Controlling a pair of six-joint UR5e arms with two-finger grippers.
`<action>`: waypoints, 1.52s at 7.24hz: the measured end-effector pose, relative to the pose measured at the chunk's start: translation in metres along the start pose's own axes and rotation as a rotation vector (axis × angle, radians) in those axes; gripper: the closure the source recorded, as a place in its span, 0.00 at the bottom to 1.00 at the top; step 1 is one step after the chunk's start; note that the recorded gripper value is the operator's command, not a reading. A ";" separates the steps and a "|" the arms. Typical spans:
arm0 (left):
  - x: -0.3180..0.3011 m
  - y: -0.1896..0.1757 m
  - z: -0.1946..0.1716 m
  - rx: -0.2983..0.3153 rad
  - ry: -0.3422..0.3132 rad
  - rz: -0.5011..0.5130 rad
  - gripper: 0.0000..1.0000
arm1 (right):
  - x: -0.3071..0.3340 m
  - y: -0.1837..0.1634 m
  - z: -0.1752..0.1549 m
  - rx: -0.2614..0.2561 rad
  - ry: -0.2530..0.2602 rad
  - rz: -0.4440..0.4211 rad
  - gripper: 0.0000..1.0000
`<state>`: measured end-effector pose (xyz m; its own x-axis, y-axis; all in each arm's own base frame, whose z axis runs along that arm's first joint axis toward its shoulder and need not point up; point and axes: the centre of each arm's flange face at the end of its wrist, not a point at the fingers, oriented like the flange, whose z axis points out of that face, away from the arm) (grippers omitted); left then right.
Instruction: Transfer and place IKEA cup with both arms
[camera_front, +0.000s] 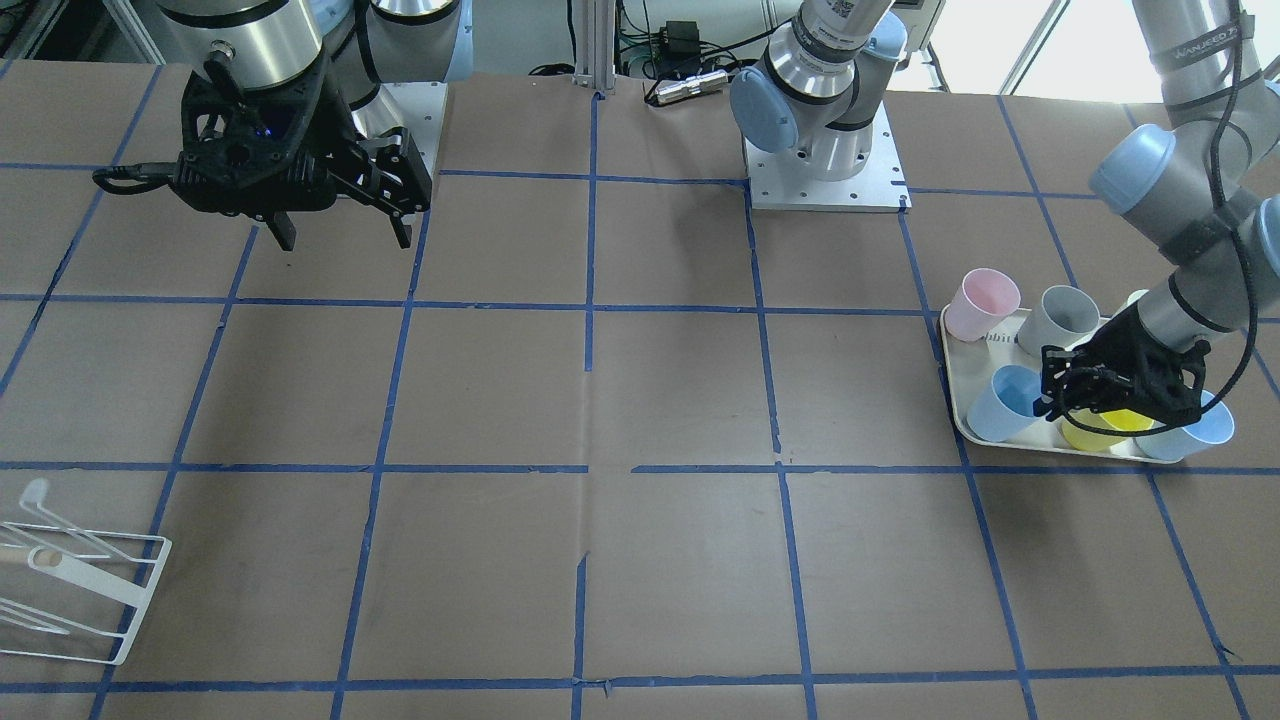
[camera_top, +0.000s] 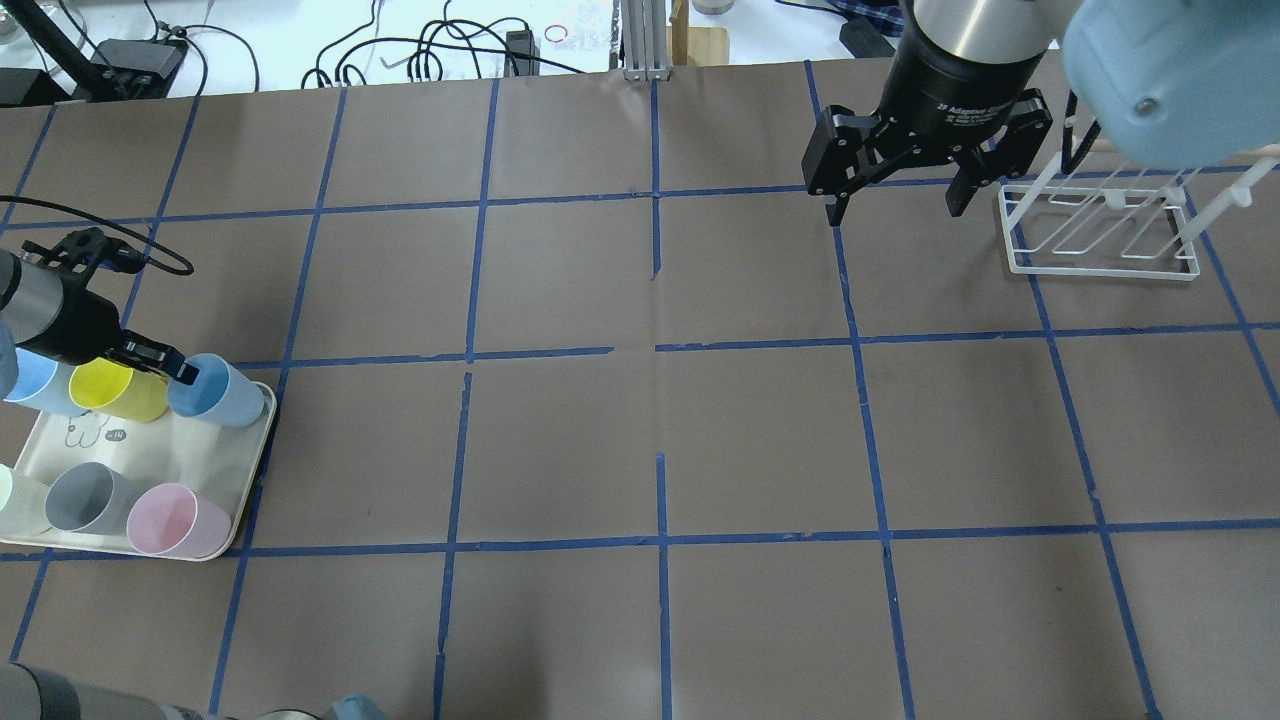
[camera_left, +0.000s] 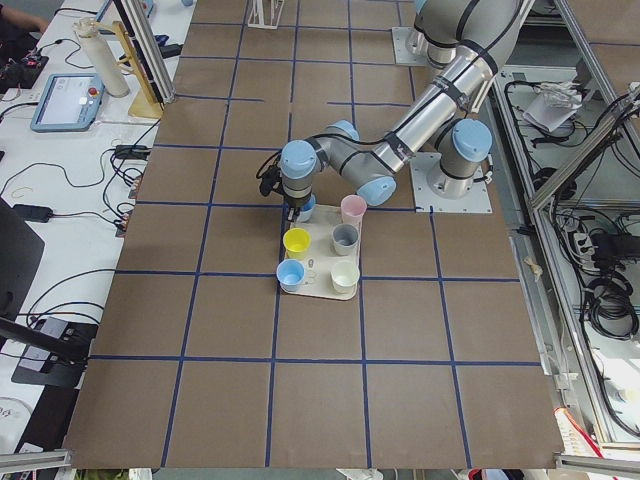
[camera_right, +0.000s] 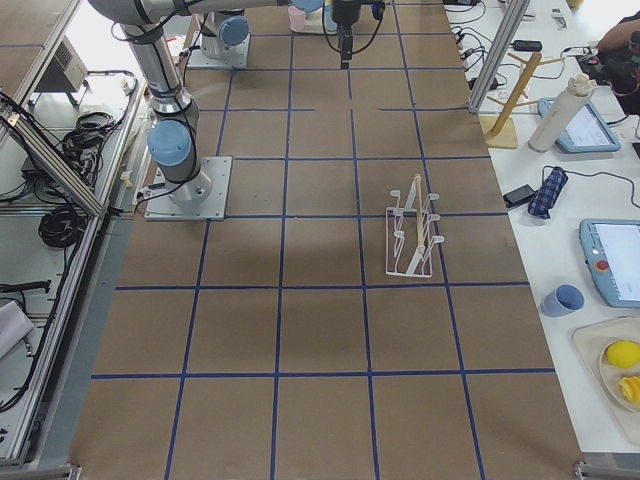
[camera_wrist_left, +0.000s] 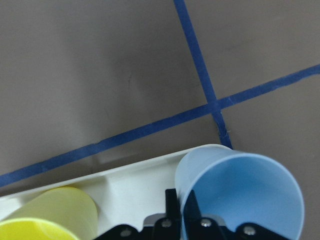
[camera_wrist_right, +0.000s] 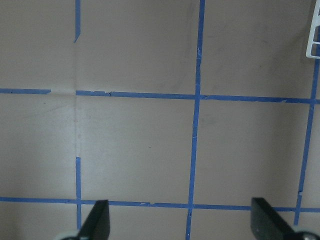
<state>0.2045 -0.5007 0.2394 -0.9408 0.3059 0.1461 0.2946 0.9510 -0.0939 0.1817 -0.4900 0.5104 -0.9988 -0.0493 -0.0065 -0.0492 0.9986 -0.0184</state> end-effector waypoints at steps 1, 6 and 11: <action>0.001 0.001 0.002 -0.010 0.022 -0.016 0.01 | 0.000 0.000 0.000 0.000 -0.001 -0.001 0.00; 0.067 -0.066 -0.096 -0.051 0.104 -0.197 0.00 | 0.000 -0.001 0.001 0.003 0.000 0.000 0.00; 0.340 -0.132 -0.179 -0.079 -0.147 -0.318 0.00 | 0.000 -0.002 0.002 0.002 -0.006 0.000 0.00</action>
<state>-0.1239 -0.5143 0.4780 -0.9999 -0.0098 0.0122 -0.0096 0.9999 0.0108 0.1822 -0.4918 0.5086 -0.9987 -0.0496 -0.0126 -0.0493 0.9986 -0.0204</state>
